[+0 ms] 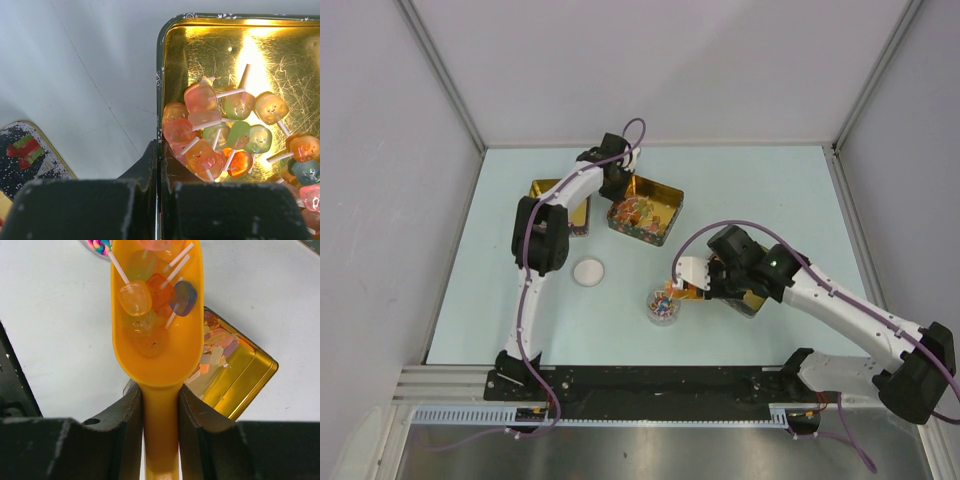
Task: Pack the candies
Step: Place the fake candies in the packing bottle.
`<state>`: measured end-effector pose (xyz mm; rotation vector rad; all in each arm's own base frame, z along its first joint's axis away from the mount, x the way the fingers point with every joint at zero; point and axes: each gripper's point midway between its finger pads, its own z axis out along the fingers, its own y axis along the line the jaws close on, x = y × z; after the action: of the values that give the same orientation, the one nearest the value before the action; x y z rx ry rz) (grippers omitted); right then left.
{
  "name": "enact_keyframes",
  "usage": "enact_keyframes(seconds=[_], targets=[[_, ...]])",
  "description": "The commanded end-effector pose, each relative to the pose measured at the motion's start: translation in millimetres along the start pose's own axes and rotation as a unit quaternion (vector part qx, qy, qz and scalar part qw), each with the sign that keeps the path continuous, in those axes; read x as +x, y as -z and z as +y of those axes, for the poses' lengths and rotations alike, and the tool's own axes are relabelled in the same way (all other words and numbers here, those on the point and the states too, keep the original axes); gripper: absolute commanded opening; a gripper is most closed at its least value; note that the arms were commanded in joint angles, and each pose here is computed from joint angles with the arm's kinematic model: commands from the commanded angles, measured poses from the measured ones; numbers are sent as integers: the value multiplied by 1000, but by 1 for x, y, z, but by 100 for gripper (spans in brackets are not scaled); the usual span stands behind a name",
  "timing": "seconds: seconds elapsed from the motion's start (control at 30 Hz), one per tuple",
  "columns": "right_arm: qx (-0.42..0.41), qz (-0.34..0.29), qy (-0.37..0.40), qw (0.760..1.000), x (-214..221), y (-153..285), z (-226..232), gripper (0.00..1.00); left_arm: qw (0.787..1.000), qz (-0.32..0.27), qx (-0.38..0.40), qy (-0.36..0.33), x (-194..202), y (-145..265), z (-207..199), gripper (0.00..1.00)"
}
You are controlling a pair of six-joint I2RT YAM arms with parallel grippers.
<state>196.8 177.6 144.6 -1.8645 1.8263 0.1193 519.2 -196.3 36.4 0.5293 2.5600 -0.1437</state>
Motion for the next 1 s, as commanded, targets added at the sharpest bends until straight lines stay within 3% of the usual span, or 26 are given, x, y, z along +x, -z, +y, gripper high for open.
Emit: enact_keyframes(seconds=[0.0, 0.33, 0.97], targets=[[29, 29, 15, 999, 2, 4, -4, 0, 998, -54, -10, 0, -34, 43, 7, 0], [65, 103, 76, 990, 6, -2, -6, 0, 999, -52, -11, 0, -33, 41, 7, 0], [132, 149, 167, 966, -9, 10, -11, 0, 999, -51, -15, 0, -33, 39, 8, 0]])
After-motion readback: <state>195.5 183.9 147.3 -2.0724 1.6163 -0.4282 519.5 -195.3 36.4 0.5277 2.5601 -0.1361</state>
